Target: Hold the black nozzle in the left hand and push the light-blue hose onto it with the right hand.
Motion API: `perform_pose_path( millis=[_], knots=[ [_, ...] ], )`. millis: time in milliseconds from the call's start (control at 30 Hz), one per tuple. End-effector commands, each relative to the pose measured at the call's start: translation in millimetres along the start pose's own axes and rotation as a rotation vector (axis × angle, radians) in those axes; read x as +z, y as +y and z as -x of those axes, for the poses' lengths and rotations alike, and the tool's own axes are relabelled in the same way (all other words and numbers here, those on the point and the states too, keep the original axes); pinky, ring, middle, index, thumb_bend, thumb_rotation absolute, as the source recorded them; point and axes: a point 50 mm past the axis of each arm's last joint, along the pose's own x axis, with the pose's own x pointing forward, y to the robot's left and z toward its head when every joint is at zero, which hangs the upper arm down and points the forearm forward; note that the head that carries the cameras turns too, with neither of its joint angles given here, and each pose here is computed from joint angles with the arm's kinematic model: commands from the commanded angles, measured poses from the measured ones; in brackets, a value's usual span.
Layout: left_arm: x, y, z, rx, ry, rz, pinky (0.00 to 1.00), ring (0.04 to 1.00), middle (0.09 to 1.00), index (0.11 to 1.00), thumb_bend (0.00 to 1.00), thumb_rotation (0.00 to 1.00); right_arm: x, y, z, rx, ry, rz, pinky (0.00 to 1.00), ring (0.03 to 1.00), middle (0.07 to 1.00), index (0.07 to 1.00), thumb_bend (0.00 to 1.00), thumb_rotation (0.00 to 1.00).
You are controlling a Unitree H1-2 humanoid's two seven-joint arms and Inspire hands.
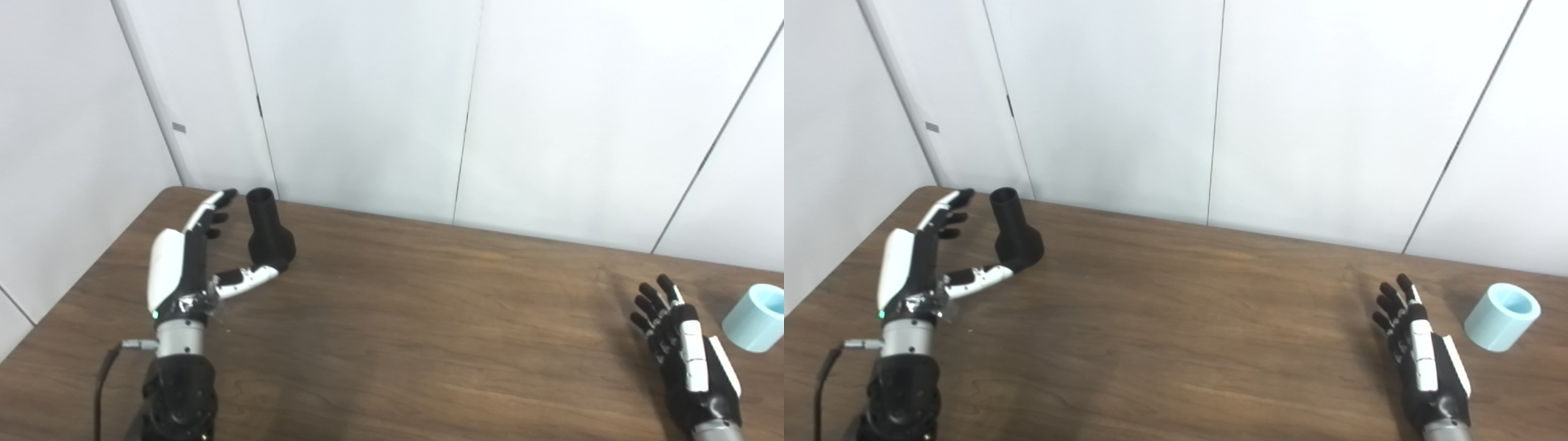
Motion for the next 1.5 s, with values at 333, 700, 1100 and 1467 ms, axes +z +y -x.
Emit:
perform_pose_path(
  millis=[333,700,1100,1467],
  knots=[
    [-8.4,18.6,-51.6,0.046,0.015,-0.198,0.77,0.931,0.951,0.946,1.00,0.16,1.5,4.6,3.5,-0.001,-0.004,-0.014,0.93,0.957,0.946,0.996,0.47,1.00],
    [-18.2,-4.6,-95.3,-0.208,0.135,-0.284,0.98,0.967,0.968,0.929,1.00,0.33,4.9,4.0,6.8,-0.003,-0.021,-0.022,0.90,0.940,0.924,0.993,0.47,1.00],
    [-23.7,-37.1,-129.7,-0.301,0.208,-0.366,1.00,1.000,1.000,0.966,1.00,0.35,8.9,6.3,8.3,-0.012,-0.043,-0.012,0.89,0.923,0.907,0.981,0.45,1.00],
    [-28.1,-53.9,-144.0,-0.335,0.250,-0.418,1.00,1.000,1.000,0.979,1.00,0.36,8.4,6.7,7.8,-0.027,-0.047,-0.003,0.87,0.915,0.894,0.981,0.46,1.00]
  ],
)
